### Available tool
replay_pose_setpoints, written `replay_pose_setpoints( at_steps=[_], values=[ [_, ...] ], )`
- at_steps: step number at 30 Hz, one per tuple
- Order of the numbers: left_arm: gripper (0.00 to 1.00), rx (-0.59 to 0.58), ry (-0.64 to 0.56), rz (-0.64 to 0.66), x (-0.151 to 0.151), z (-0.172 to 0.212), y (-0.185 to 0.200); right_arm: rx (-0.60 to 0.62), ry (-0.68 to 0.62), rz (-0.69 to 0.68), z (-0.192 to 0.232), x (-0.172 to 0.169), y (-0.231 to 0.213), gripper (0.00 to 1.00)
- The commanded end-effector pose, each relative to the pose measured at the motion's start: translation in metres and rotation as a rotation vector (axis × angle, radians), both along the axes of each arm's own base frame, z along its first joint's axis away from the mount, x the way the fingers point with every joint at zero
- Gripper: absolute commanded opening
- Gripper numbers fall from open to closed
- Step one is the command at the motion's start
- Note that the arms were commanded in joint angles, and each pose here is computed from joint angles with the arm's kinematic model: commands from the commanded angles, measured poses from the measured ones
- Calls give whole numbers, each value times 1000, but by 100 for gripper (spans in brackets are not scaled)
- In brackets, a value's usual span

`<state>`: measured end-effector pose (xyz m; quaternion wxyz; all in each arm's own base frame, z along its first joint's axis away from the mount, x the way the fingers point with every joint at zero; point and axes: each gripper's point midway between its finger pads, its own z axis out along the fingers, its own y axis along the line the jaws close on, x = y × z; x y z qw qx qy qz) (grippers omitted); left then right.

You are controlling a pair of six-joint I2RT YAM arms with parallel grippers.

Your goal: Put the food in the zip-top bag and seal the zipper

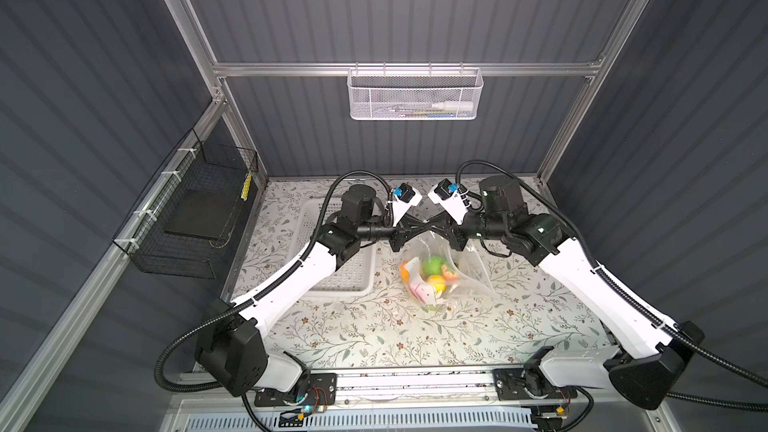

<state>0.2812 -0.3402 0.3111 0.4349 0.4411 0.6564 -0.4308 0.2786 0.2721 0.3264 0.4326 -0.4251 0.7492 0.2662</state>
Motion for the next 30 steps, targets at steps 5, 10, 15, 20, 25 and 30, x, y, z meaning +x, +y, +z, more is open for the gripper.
replay_pose_setpoints(
  at_steps=[5, 10, 15, 20, 25, 30],
  values=[
    [0, -22, -61, 146, 25, 18, 19, -49, 76, -59, -19, -12, -25, 1],
    [0, -22, -63, 162, 27, 18, 21, -63, 84, -66, -22, -14, -29, 0],
    [0, -16, -62, 222, 38, 16, 32, -80, 86, -92, -27, -17, -37, 0],
    [0, -13, -18, 340, 64, 7, 54, -75, 106, -107, -33, -25, -44, 0],
    [0, -8, 17, 449, 84, -2, 72, -94, 136, -157, -45, -29, -54, 0],
    [0, -2, 43, 532, 98, -11, 85, -91, 158, -187, -53, -42, -65, 0]
  ],
)
